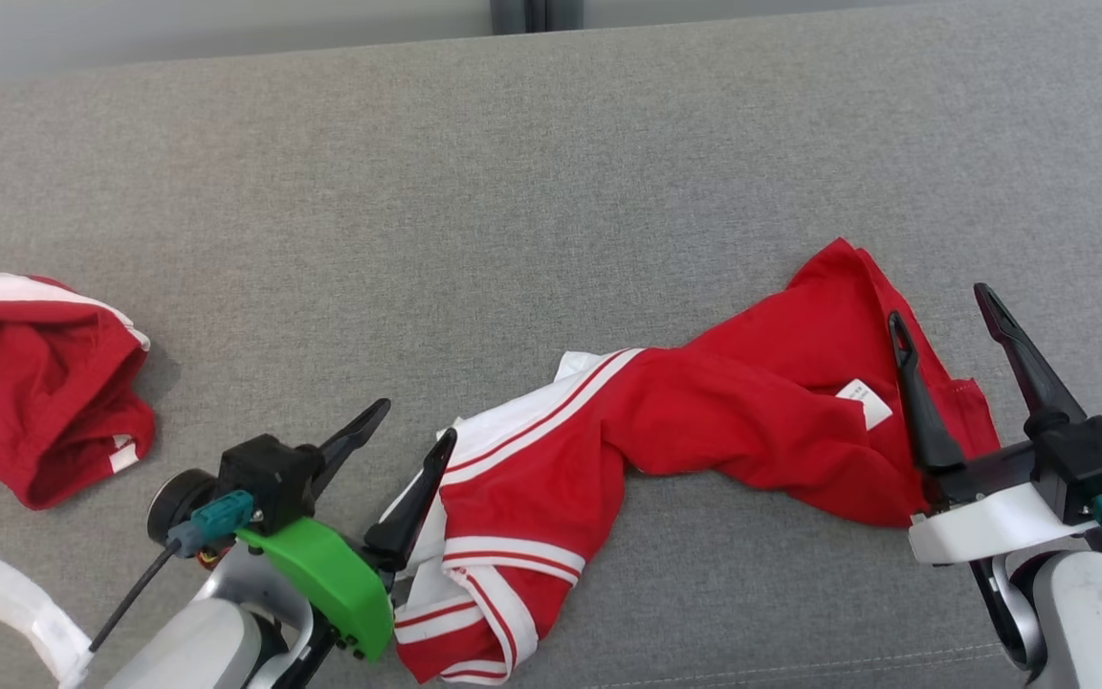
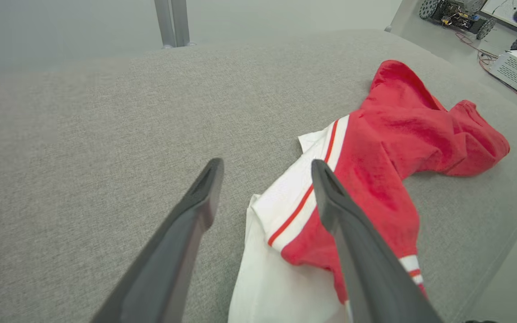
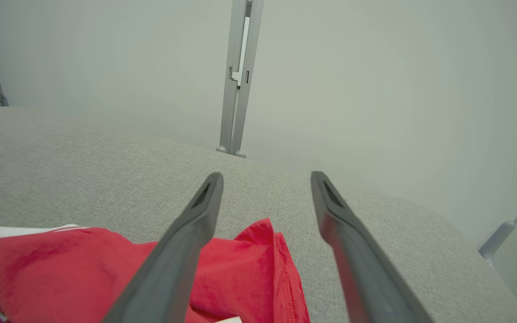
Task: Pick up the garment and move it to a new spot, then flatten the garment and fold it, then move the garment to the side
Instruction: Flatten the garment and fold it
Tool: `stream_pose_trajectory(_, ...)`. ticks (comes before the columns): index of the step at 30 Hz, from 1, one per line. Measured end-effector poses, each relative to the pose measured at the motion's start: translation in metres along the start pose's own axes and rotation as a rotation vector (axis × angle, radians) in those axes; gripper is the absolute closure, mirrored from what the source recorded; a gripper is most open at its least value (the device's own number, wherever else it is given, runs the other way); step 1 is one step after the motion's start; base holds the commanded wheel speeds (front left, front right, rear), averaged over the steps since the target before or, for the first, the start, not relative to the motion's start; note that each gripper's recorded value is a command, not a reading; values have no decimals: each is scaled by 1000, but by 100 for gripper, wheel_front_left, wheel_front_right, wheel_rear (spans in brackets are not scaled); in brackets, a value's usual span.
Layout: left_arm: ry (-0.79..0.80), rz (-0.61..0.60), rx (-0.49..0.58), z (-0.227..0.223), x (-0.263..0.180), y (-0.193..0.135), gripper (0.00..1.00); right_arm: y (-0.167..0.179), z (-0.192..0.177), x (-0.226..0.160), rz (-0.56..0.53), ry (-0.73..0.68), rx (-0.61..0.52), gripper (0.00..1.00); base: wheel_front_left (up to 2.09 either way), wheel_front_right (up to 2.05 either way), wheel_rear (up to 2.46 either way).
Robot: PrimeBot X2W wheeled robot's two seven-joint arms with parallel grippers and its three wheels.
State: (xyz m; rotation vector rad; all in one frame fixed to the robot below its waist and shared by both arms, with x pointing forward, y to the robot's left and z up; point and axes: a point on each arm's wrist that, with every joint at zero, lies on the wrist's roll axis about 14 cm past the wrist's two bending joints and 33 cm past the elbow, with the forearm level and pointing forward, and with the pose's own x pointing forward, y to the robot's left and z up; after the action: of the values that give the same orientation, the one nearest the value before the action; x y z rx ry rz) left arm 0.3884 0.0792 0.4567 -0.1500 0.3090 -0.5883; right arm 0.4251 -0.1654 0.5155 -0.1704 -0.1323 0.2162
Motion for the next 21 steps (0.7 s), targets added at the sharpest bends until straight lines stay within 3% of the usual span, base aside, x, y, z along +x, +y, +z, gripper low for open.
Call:
stream_pose_trajectory(7,158,-36,-15,-38,24,0,0,0,-6,5,5,11,7,0,0,0,0)
stream_pose_trajectory(13,271,-41,36,-67,34,7,0,-10,-9,4,-22,20,-1,0,0,0,0)
stream_pose_trajectory(14,266,-50,49,-67,36,5,33,-11,-10,3,-26,23,-2,0,0,0,0)
stream_pose_trajectory(15,247,-59,56,-65,38,4,100,-13,-11,3,-31,25,-3,0,0,0,0)
stream_pose_trajectory(21,218,-96,120,-59,43,3,100,-15,-11,0,-50,28,8,0,0,0,0)
